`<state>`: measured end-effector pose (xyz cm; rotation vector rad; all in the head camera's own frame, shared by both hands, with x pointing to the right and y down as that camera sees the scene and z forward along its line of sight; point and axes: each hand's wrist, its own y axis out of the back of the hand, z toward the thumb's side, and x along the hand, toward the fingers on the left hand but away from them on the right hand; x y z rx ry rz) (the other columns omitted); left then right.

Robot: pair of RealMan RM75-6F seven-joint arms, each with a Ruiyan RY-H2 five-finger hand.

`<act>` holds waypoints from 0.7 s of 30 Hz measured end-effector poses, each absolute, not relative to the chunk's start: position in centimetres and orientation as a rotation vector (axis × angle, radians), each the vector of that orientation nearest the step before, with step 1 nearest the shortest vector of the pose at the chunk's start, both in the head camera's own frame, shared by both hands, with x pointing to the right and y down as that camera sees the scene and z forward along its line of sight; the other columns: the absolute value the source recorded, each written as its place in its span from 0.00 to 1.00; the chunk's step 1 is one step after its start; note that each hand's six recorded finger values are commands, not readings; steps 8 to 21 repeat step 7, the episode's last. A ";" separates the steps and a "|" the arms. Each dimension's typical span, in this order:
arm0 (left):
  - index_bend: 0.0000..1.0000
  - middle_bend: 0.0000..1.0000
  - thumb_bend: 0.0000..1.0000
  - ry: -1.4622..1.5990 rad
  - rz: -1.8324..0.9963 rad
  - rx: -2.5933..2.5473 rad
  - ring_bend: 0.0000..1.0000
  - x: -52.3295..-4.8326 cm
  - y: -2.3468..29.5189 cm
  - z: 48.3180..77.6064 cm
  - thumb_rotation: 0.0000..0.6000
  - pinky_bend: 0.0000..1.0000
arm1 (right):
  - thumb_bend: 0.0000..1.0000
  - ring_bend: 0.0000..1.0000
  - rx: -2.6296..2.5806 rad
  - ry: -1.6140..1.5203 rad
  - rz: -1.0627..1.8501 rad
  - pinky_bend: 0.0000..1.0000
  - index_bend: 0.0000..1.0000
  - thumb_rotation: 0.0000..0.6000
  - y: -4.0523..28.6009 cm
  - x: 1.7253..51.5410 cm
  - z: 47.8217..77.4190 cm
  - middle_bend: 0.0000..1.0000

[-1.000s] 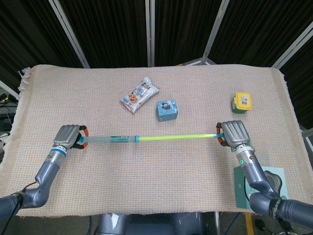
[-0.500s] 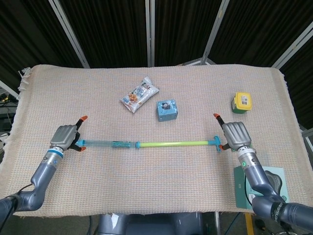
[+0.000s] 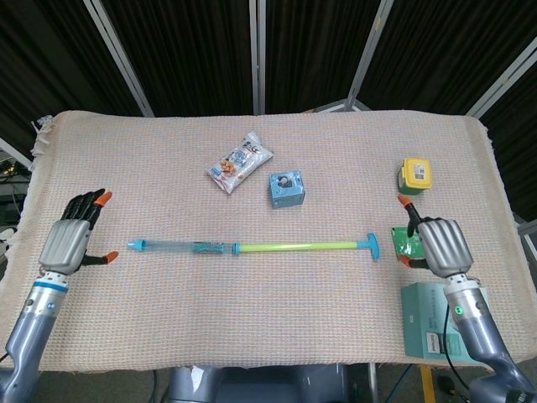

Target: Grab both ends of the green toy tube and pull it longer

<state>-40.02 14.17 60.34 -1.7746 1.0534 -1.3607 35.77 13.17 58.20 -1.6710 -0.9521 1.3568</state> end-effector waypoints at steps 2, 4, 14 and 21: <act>0.00 0.00 0.00 1.065 -1.343 -1.749 0.00 -40.6 15.9 58.7 1.00 0.00 | 0.00 0.00 -1.675 -0.990 1.335 0.00 0.00 1.00 14.9 37.0 57.2 0.00; 0.00 0.00 0.00 1.061 -1.340 -1.730 0.00 -41.0 17.3 57.7 1.00 0.00 | 0.00 0.00 -1.666 -1.005 1.326 0.00 0.00 1.00 16.3 38.1 56.6 0.00; 0.00 0.00 0.00 1.056 -1.342 -1.727 0.00 -41.2 18.9 56.8 1.00 0.00 | 0.00 0.00 -1.620 -1.012 1.327 0.00 0.00 1.00 17.9 39.8 55.7 0.00; 0.00 0.00 0.00 1.056 -1.342 -1.727 0.00 -41.2 18.9 56.8 1.00 0.00 | 0.00 0.00 -1.620 -1.012 1.327 0.00 0.00 1.00 17.9 39.8 55.7 0.00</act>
